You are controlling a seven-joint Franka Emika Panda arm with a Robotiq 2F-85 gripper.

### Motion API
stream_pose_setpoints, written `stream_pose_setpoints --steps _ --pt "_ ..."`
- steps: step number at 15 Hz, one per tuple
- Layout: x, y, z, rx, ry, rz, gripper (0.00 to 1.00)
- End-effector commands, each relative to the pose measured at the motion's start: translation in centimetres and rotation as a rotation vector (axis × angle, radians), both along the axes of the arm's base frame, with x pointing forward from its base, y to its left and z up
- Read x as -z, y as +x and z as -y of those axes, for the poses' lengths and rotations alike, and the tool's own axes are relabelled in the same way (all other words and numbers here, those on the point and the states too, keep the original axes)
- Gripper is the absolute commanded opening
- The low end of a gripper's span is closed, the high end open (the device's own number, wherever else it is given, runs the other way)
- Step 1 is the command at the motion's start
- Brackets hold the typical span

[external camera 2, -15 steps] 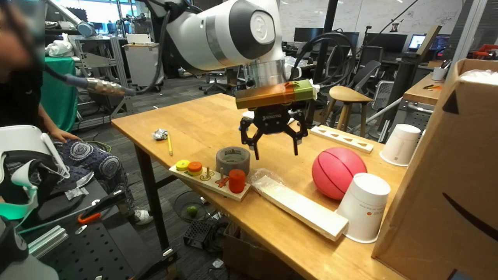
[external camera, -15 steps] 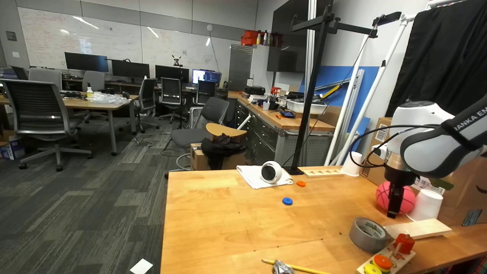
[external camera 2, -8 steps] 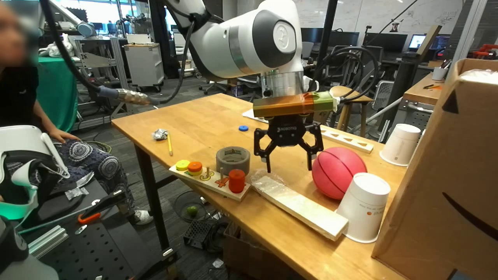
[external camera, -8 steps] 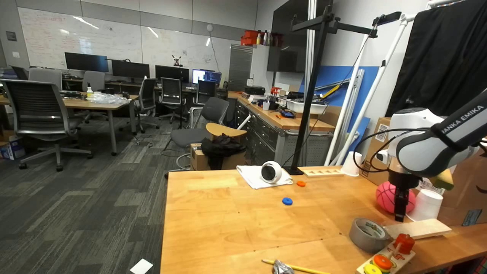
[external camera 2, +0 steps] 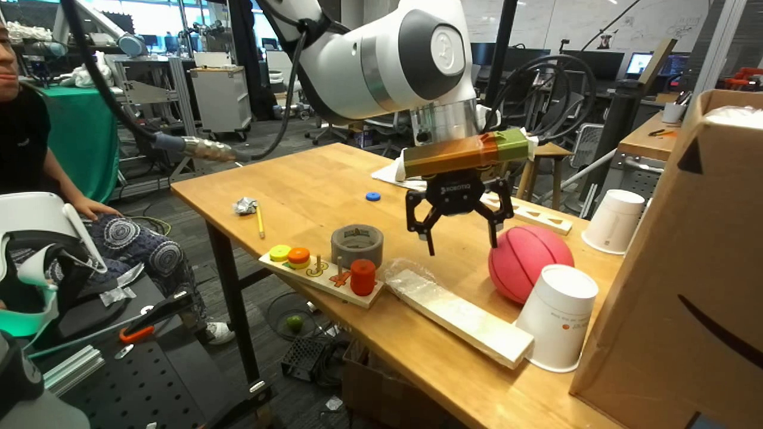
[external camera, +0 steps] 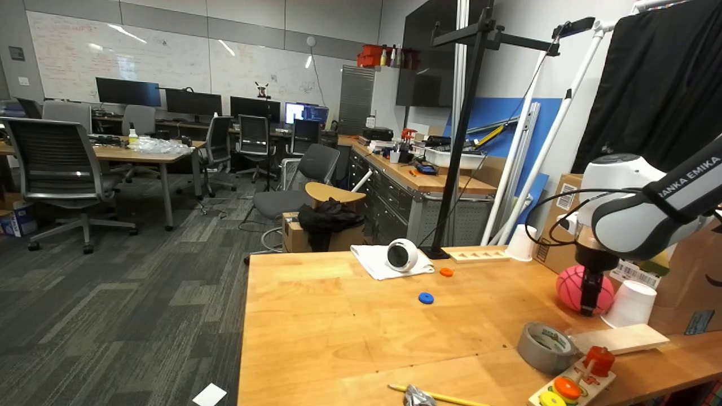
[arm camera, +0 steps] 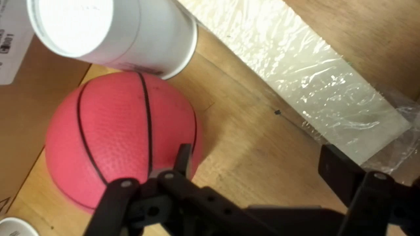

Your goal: Push the ball to the right

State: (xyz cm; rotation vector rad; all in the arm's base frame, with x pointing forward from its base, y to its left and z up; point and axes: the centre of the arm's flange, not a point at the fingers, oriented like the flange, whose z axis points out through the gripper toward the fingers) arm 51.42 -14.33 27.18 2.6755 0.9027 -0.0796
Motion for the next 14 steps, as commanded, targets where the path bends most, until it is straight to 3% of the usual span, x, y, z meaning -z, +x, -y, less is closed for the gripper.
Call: stream_pose_setpoints --steps 1,5,14 --pt "-1.5 2.6 0.6 0.004 -0.017 0.129 1.0" --pt "-2.0 4.2 1.3 -0.023 -0.081 0.214 1.0" --pt "0.5 3.3 3.7 -0.095 -0.232 0.225 1.0"
